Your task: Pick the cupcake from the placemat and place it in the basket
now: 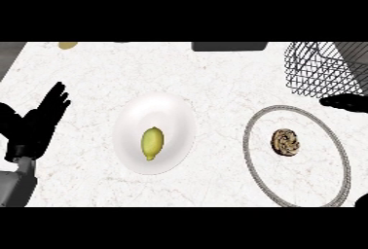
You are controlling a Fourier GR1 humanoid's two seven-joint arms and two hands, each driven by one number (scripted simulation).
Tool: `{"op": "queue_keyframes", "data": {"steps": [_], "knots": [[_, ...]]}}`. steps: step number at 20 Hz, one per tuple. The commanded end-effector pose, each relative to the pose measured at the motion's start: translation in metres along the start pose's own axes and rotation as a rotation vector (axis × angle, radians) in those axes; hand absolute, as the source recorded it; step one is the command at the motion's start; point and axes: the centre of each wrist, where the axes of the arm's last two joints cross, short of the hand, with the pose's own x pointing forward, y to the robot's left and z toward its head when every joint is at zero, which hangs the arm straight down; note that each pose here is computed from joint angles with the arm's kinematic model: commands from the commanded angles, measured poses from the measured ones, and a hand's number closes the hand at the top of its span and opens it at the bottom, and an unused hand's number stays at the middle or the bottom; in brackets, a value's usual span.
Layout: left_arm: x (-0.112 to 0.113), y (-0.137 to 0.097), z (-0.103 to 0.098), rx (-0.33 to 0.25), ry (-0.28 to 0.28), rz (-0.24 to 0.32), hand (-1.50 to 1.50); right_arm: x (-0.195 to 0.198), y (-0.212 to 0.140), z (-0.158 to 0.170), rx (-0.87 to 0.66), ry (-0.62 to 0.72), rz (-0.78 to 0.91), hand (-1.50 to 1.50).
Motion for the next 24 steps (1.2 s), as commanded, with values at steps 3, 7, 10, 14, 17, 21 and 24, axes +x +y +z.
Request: {"op": "queue_keyframes", "data": {"steps": [3,7,10,14,17,21,24], "knots": [[-0.007,0.003,0.001,0.013,0.019,-0.003,0.0,0.073,-0.065,-0.009,0.083,0.24,0.431,-1.5],[-0.01,-0.011,-0.005,-0.021,0.006,-0.023,0.0,0.087,-0.101,0.0,0.022,0.398,0.509,-1.5],[-0.004,-0.014,-0.01,-0.028,-0.004,0.006,0.0,0.101,-0.129,0.004,0.116,0.453,0.479,-1.5],[0.004,-0.025,-0.01,-0.045,-0.01,-0.012,0.0,0.084,-0.124,-0.002,0.283,0.533,0.421,-1.5],[0.005,-0.027,-0.006,-0.046,-0.007,-0.005,0.0,0.1,-0.142,0.016,0.3,0.536,0.386,-1.5],[0.0,-0.024,-0.002,-0.05,-0.002,0.003,0.0,0.078,-0.132,0.031,0.319,0.509,0.304,-1.5],[0.0,-0.017,-0.011,-0.029,-0.025,-0.004,0.0,0.062,-0.132,0.051,0.255,0.481,0.255,-1.5]]}}
